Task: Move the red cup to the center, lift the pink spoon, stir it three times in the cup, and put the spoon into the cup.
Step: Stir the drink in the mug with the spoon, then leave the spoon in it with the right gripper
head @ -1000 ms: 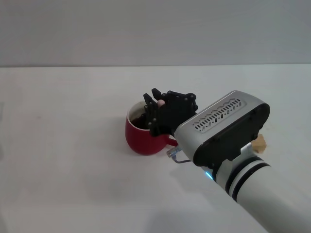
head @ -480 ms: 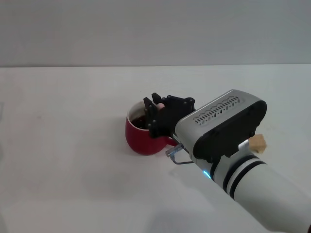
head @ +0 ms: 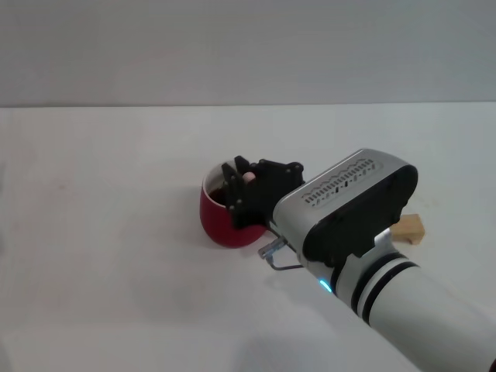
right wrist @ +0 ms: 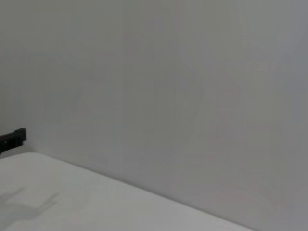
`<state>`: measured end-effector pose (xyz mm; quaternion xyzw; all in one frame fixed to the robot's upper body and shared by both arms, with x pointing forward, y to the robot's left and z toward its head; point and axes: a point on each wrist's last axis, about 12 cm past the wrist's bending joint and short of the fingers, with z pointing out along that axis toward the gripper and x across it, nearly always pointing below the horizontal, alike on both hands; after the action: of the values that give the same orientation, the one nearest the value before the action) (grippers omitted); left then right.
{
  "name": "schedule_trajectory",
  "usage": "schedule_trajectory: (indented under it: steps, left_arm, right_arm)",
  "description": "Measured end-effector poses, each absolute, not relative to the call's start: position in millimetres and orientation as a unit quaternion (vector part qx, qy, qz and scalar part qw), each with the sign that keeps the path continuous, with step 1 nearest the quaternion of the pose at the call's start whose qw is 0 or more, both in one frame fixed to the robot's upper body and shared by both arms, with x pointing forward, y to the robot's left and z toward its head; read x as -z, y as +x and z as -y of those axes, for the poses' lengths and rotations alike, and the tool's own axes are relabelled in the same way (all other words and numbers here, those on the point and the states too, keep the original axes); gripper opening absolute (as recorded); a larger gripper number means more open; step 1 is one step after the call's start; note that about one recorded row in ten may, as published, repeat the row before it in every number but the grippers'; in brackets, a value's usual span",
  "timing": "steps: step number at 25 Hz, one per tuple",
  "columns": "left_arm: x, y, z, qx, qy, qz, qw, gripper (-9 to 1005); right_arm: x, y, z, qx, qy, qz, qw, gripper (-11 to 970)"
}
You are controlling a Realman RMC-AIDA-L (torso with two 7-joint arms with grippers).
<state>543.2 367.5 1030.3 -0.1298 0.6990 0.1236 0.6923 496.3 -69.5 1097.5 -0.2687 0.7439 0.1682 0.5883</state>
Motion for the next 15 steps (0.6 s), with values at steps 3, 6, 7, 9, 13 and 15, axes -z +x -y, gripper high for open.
schedule_trajectory:
  steps: [3,6,7,9,13,15]
  left_arm:
    - [-1030,543,-368,-0.124,-0.13,-0.699,0.692,844]
    - [-1030,542,-368,-0.124,-0.131,-0.699,0.692,844]
    - [-1030,542,-368,-0.125,-0.131,-0.699,0.691,844]
    - [-1030,542,-369,-0.125,-0.131,-0.7,0.691,844]
    - [-1029,541,-369,-0.125,-0.132,-0.7,0.691,844]
    - [-1029,540,-370,-0.124,-0.134,-0.7,0.69,844]
  right_arm:
    - [-1095,495,67,-0.17,-0.275,-0.744,0.585,132]
    - [-1095,499,65,-0.167,-0.282,-0.741,0.586,132]
    - [-1096,501,64,-0.167,-0.283,-0.741,0.586,132]
    - [-1097,504,63,-0.165,-0.286,-0.739,0.588,132]
    - [-1100,513,65,-0.155,-0.286,-0.736,0.594,132]
    - [-1100,515,66,-0.153,-0.283,-0.736,0.595,132]
